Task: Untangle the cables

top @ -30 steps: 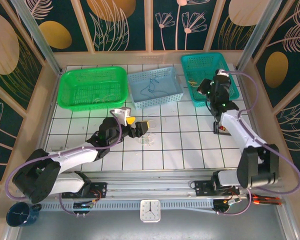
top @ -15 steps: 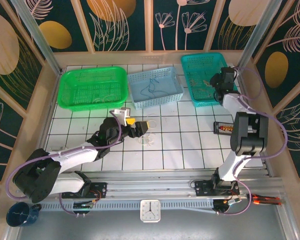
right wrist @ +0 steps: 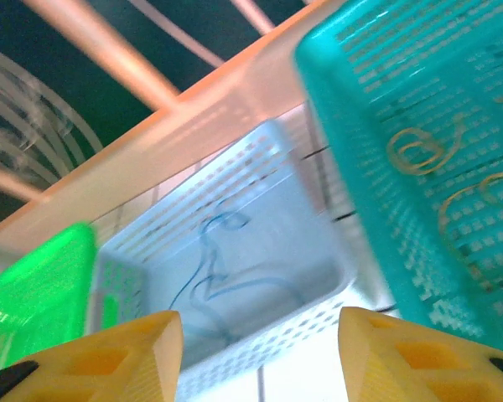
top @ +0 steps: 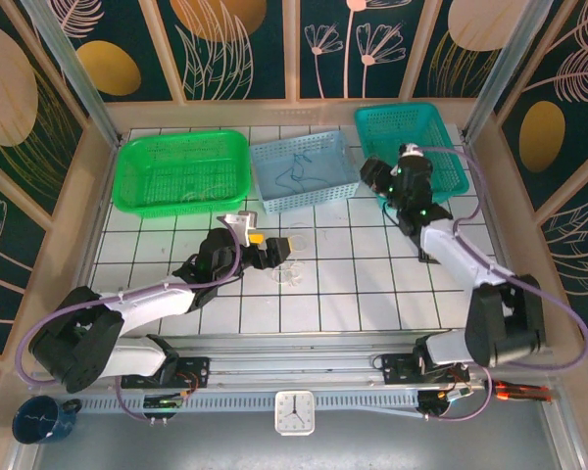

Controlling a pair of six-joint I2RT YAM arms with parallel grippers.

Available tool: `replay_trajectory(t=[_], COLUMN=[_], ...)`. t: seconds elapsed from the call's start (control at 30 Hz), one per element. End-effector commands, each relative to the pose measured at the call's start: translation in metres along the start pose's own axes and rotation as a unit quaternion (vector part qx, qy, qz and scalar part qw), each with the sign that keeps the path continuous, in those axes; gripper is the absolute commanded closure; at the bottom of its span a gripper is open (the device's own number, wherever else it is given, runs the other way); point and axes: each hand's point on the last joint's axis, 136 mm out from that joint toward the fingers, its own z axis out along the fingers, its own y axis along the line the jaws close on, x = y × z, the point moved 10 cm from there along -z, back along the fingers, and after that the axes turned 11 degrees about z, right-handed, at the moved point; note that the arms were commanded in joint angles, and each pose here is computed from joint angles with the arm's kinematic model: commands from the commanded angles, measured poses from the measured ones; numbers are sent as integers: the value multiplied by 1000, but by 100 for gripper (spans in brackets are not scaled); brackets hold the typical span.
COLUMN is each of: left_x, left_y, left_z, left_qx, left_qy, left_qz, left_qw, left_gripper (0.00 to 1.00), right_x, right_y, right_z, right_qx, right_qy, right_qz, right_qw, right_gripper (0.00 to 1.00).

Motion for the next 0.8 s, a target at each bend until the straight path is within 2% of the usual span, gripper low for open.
replay_trajectory(t=[0.0,0.2,0.4,0.77], left_x=[-6,-8,-9,-15], left_y=[2,1,2,-1], left_z=[1,1,-2,-9], left_qx=[-16,-17,-28,-27], left_qy=[-12,-16,-20,-29], left_qz=[-10,-12,-18,-14], left_qw=[1000,1000,999,999], left_gripper=[1,1,1,1], right_x=[34,100,142,161], right_y=[-4,-16,-22,-30], right_z=[-7,-3,15,43], right_qx=[-1,2,24,74], right_qy=[32,110,162,164], right_qz=[-8,-25,-58,-88], right_qw=[999,994,985,980], right_gripper=[45,41,41,41])
